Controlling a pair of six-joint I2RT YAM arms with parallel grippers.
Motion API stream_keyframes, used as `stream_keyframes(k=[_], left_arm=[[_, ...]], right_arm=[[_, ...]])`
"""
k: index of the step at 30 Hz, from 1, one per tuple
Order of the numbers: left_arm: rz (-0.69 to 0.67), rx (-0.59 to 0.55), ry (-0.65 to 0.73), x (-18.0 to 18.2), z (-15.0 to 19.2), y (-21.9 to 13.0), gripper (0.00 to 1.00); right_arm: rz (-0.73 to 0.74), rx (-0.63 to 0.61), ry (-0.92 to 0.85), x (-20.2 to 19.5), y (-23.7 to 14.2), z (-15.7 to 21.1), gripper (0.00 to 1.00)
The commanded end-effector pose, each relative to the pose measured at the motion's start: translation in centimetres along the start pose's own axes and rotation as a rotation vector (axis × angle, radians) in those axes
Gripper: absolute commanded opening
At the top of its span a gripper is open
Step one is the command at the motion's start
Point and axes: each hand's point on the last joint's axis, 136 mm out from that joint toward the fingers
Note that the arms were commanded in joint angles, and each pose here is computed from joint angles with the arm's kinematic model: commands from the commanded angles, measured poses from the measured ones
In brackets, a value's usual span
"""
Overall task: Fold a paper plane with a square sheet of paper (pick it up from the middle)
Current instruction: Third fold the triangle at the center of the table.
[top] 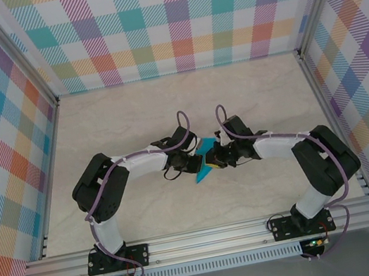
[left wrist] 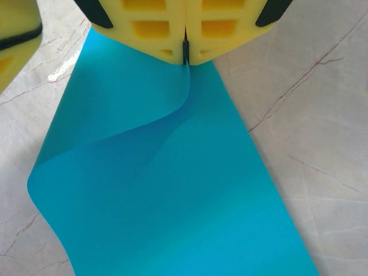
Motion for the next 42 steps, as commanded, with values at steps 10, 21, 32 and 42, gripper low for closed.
stream_keyframes(k=[10,21,32,42], left_arm=[[-0.038,0.039,-0.026,1.0,1.4,0.3,0.00],[-0.049,0.052,-0.029,1.3,1.8,0.4,0.00],[-0.066,0.068,-0.031,1.6,2.3,0.6,0.00],[-0.072,0.078,-0.034,1.8,3.0,0.7,0.00]], right_arm=[[0.010,0.003,0.031,-1.4,1.7,-0.3,0.12],[0.046,-0.001,0.048,-3.3,2.5,-0.5,0.12],[0.104,-0.005,0.075,-5.0,2.9,-0.5,0.14],[0.044,-0.074,0.007,-1.4,-0.6,-1.7,0.16]])
Point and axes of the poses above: each hand's point on the last joint's axis, 136 mm out from that joint toward the fingers, its own y axis out along the fingers, its own x axis along the line the jaws close on, z = x × y, and after that the axes turned 12 degrees about y, right-handed
